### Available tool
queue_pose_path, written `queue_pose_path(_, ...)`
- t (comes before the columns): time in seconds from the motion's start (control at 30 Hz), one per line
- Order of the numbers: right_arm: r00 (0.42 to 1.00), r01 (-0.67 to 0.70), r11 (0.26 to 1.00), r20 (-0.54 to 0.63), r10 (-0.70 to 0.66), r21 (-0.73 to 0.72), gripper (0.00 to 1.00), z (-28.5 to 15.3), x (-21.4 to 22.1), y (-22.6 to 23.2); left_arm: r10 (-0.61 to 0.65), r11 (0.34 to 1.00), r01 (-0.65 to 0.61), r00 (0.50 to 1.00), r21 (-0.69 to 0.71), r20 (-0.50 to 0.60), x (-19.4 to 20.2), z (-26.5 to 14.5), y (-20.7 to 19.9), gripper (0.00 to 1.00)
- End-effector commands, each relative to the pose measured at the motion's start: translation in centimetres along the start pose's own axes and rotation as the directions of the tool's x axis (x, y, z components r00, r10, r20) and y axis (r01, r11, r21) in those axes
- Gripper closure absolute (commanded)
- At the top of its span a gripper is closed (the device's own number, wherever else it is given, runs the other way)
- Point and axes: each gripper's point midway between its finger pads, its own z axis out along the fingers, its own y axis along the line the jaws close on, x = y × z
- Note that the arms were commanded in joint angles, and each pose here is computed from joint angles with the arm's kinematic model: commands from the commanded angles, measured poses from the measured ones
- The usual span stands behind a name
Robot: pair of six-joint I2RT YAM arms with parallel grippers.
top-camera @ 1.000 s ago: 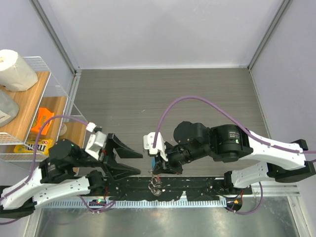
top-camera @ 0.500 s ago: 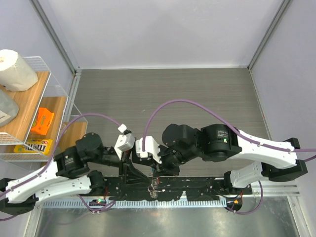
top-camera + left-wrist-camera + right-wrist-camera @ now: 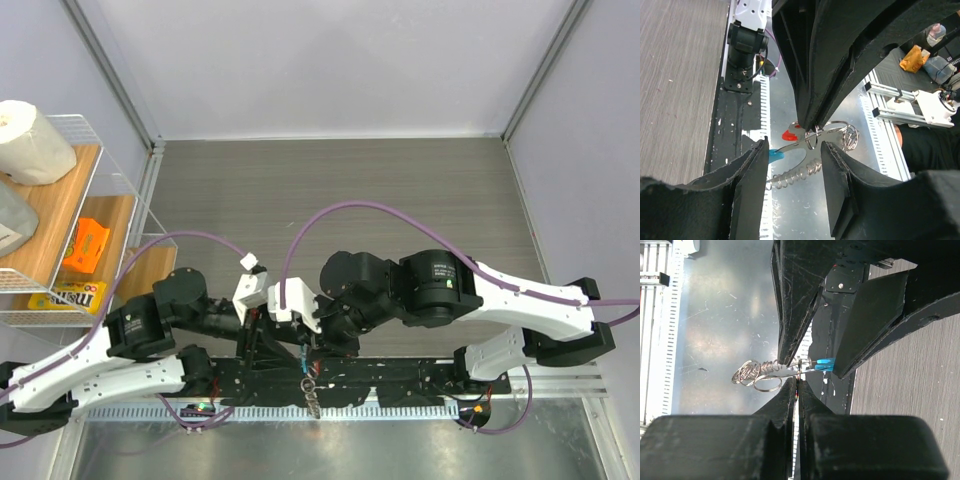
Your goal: Put the keys on the keyring
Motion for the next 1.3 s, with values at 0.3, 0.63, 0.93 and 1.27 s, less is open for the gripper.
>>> queue_pose_path(0.3, 0.999, 0.009, 1.000, 0.048, -0.009, 0.000, 0.94, -0.4, -1.3, 0.2, 0.028, 1.000, -0.028, 0.999, 0.006, -0.020, -1.1, -1.0, -1.1, 0.53)
queue_pose_path(0.63, 0.997, 0.006, 1.000, 0.071, -0.005, -0.017, 0.94, -0.2, -1.2, 0.5, 0.046, 0.998, -0.047, 0.999, -0.035, -0.014, -2.1, -2.1, -1.4, 0.48)
queue_pose_path(0.93, 0.993, 0.032, 0.999, 0.118, -0.031, -0.006, 0.94, -0.4, -2.1, 0.2, 0.008, 0.999, -0.011, 0.997, -0.043, -0.083, -0.5, -2.0, -0.9, 0.63)
queue_pose_path(1.27, 0.990, 0.045, 0.999, 0.134, -0.043, -0.014, 0.94, -0.3, -2.7, 0.3, -0.008, 1.000, 0.004, 0.994, -0.031, -0.113, 0.3, -1.8, -0.9, 0.71)
